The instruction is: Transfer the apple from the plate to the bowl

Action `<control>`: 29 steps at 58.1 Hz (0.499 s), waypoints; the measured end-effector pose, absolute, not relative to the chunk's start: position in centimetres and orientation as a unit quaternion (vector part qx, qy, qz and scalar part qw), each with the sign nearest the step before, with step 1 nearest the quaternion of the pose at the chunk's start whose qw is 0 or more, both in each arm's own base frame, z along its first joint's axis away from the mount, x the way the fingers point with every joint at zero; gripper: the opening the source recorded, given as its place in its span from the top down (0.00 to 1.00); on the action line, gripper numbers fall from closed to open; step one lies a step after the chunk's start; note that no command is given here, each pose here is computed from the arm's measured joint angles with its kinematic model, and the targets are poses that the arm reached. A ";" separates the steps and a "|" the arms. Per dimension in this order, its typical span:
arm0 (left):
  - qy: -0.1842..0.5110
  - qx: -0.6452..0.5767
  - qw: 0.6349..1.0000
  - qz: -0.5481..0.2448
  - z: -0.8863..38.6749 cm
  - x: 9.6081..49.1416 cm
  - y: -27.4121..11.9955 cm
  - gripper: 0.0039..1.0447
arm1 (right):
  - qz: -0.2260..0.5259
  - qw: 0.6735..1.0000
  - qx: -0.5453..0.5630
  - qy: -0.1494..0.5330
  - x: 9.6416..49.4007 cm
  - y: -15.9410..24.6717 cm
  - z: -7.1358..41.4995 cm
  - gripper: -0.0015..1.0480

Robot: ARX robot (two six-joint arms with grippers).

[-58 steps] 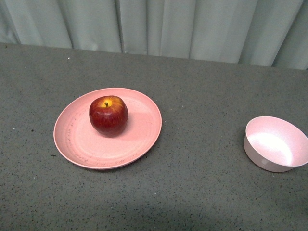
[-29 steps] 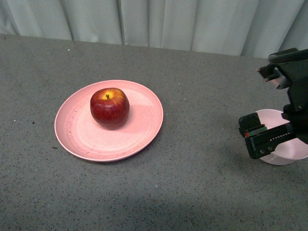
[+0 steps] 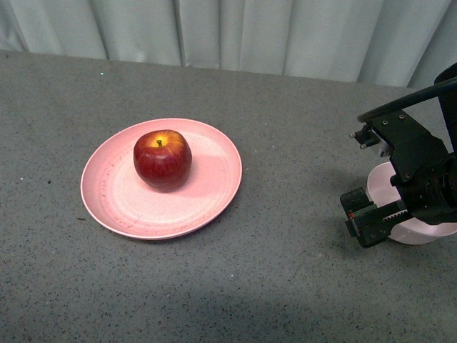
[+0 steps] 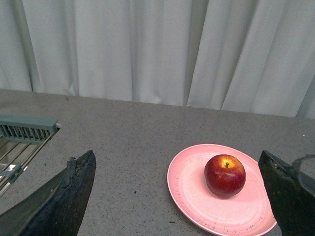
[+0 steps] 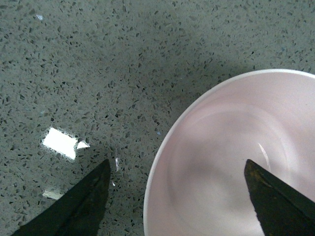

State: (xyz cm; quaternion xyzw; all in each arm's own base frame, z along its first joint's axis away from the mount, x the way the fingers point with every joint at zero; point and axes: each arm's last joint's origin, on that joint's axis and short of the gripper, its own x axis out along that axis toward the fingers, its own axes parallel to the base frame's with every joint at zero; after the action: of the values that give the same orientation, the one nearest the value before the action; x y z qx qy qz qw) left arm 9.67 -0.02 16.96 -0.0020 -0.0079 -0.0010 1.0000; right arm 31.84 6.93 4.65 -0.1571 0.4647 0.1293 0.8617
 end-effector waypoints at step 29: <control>-0.008 -0.002 1.000 -0.001 17.0 9.7 0.0 0.06 | 0.140 0.858 -0.159 0.468 31.6 6.9 5.3 0.99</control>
State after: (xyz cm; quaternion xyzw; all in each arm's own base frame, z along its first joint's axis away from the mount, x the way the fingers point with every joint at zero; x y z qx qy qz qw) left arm 9.67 -0.02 16.96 -0.0020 -0.0079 -0.0010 1.0000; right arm 31.65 6.88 5.29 -0.1592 0.4678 0.1400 0.8580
